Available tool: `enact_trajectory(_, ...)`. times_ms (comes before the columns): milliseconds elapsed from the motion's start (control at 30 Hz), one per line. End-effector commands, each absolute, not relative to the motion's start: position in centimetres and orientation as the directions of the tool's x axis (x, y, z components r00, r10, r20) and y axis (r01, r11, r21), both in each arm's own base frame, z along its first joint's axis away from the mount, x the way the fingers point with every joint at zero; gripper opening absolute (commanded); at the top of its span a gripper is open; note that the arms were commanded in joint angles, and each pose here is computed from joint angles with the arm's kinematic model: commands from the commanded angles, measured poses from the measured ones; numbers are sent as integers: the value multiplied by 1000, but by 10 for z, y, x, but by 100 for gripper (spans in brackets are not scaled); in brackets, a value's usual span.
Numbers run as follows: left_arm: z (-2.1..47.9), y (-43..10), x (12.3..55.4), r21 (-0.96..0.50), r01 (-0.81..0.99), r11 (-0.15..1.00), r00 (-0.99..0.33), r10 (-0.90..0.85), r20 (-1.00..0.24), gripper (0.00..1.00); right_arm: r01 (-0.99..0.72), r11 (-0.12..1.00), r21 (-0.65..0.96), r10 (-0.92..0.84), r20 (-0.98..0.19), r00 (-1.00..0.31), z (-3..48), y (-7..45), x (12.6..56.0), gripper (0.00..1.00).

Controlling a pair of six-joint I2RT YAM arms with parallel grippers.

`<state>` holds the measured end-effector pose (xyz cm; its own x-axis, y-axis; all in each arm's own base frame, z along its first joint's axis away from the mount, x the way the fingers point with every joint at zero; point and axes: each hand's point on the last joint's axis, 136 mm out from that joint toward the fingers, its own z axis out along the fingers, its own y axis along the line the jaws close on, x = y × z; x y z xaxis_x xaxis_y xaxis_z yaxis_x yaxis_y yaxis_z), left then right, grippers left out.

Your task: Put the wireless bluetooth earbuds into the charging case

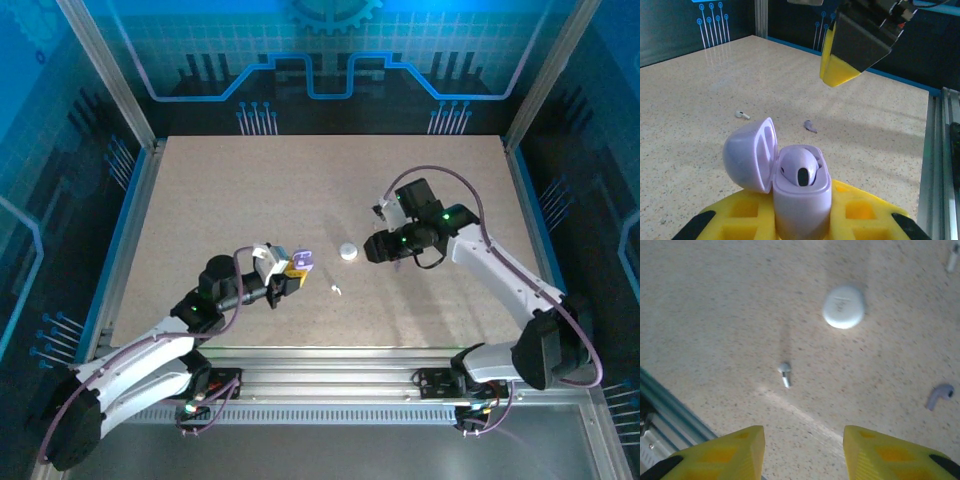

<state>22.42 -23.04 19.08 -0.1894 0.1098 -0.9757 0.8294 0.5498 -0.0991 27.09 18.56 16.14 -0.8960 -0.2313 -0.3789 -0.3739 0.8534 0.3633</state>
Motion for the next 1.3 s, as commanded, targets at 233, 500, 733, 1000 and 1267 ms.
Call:
enact_trajectory(233, 211, -235, 224, -38, 848, 528, -116, 117, -986, 5, -186, 953, 239, -142, -187, -972, 124, 130, 287, 46)
enact_trajectory(500, 210, -236, 226, -37, 848, 528, -121, 125, -985, 5, -141, 981, 133, -130, -93, -987, 98, 113, 302, 45)
enact_trajectory(733, 210, -237, 225, -41, 851, 523, -124, 125, -984, 5, -83, 991, 107, -80, -28, -996, 68, 104, 315, 44)
enact_trajectory(1000, 211, -236, 224, -36, 848, 528, -124, 131, -984, 5, -28, 985, 168, -36, 42, -998, 43, 114, 320, 37)
enact_trajectory(1267, 210, -235, 224, -34, 847, 531, -123, 133, -983, 5, -27, 990, 138, -36, 66, -997, 30, 110, 322, 37)
